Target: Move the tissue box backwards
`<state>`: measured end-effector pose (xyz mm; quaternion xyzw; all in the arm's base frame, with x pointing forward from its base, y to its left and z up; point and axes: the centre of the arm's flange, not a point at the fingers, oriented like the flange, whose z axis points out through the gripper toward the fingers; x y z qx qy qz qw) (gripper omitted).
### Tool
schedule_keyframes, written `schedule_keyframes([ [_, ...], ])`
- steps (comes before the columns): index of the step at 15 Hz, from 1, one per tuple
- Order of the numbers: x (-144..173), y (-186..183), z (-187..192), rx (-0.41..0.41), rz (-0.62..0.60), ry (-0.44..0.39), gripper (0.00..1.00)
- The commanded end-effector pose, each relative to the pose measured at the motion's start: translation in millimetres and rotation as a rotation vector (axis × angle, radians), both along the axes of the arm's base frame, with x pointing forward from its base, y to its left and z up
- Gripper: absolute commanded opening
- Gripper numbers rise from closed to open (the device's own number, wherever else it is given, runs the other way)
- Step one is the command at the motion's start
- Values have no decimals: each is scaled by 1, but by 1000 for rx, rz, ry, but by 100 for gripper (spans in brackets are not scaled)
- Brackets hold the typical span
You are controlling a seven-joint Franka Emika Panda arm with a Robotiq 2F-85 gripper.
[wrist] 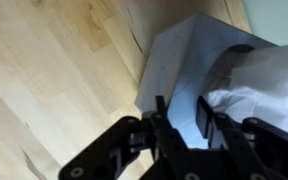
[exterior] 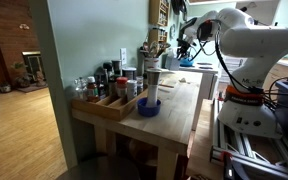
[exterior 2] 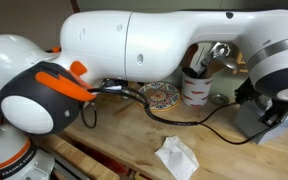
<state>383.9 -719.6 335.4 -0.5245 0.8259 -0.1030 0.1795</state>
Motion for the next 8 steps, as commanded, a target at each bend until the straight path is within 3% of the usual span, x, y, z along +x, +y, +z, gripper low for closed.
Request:
schedule_keyframes([
  [1,14,-17,-7,-28,32,63,9],
  [5,19,-15,-15,-47,47,109,9],
  [6,19,-15,-17,-48,51,116,14],
  [8,20,-13,-18,-47,61,124,58],
])
